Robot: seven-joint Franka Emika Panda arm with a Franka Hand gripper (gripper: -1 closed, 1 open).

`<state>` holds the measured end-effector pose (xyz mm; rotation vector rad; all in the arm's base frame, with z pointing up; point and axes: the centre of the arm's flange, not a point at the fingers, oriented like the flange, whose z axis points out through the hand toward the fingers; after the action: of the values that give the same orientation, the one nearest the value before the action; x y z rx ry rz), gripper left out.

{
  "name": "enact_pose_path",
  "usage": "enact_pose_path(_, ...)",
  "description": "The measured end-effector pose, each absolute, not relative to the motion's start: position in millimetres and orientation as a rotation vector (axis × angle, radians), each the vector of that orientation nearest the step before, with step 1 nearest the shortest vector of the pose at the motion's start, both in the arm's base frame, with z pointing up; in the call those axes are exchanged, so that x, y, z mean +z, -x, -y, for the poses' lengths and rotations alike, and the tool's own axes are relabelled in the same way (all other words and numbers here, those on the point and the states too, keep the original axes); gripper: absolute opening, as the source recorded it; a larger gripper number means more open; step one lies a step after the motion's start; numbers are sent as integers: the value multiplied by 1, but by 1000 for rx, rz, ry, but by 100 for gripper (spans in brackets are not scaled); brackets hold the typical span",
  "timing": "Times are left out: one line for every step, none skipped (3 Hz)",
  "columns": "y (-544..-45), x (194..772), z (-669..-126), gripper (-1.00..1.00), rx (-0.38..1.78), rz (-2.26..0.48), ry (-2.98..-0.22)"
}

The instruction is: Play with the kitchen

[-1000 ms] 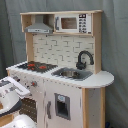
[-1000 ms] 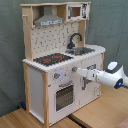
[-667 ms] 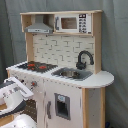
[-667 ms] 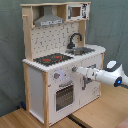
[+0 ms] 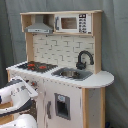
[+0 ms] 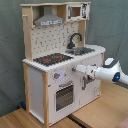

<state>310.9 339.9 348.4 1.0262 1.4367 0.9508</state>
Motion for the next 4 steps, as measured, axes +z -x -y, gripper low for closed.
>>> enact_pose_path(-329,351,-338,100,946,-1454,-1024)
enact_pose_path(-347,340,-351,100,923,-1478,-1005)
enact_pose_path(-348,343,-356,100,932,-1479,-995)
enact_pose_path(-348,344,-356,-100,932,-1478,-996)
